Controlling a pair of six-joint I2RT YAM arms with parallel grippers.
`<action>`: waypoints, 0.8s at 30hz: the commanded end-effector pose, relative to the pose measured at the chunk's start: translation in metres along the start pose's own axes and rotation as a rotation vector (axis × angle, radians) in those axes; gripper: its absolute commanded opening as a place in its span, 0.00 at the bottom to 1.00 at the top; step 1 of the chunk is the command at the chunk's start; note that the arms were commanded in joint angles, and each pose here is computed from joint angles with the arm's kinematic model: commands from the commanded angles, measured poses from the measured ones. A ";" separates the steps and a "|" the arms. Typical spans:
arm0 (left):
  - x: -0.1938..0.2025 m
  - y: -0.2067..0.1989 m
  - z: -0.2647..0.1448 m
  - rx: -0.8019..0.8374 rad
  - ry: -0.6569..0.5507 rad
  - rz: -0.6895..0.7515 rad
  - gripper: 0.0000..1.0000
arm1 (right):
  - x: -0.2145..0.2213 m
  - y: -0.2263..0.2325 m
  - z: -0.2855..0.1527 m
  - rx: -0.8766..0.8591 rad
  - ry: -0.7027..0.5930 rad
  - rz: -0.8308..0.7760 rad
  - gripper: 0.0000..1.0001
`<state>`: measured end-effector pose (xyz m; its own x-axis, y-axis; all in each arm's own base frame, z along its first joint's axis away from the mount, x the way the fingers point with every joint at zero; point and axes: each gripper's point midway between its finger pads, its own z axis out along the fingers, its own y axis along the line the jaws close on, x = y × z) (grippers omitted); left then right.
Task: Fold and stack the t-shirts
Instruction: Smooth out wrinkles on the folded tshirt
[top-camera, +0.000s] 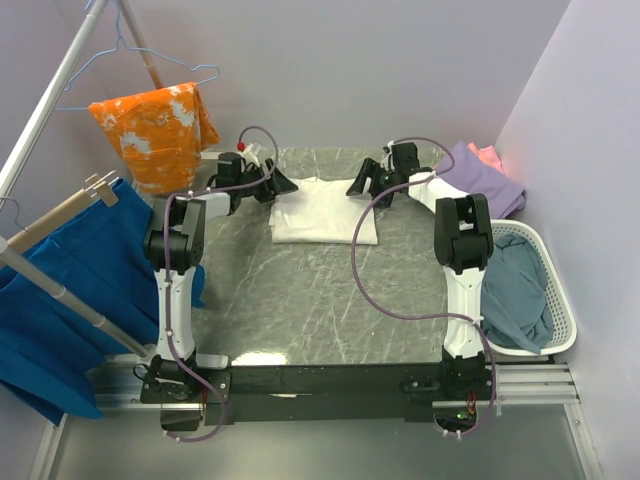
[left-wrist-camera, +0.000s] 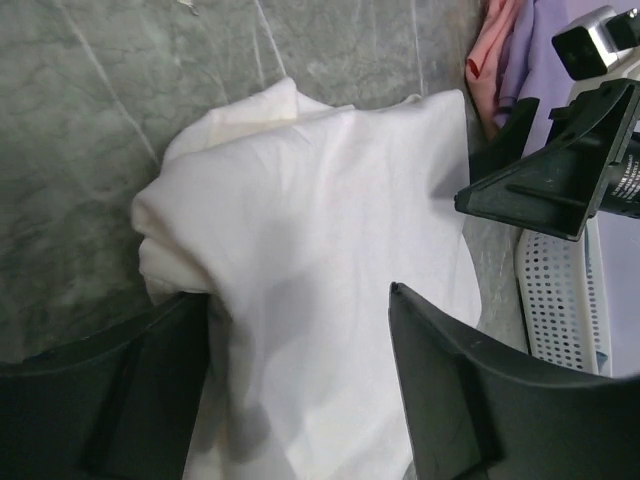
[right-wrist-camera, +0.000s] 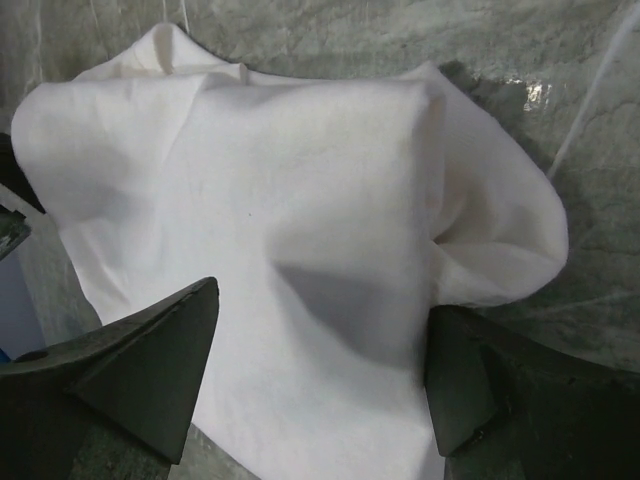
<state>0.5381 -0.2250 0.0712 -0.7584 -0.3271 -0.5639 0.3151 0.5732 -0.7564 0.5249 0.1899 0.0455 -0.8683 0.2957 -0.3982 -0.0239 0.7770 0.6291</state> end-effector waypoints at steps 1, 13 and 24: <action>-0.016 -0.001 -0.022 0.025 -0.025 -0.018 0.87 | 0.004 -0.015 -0.003 0.057 -0.001 0.013 0.85; -0.031 0.006 -0.086 -0.272 -0.137 0.059 0.99 | -0.002 -0.047 -0.055 0.342 -0.082 -0.023 0.95; 0.052 0.006 -0.060 -0.231 0.000 -0.033 0.99 | 0.051 -0.018 -0.026 0.133 0.092 -0.004 0.93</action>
<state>0.4714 -0.1854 0.0666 -0.7609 -0.3388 -0.5534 0.1520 0.7361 -0.6596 0.4963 0.1499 0.0383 -0.8600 0.2883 -0.4210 0.0655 0.8807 0.4692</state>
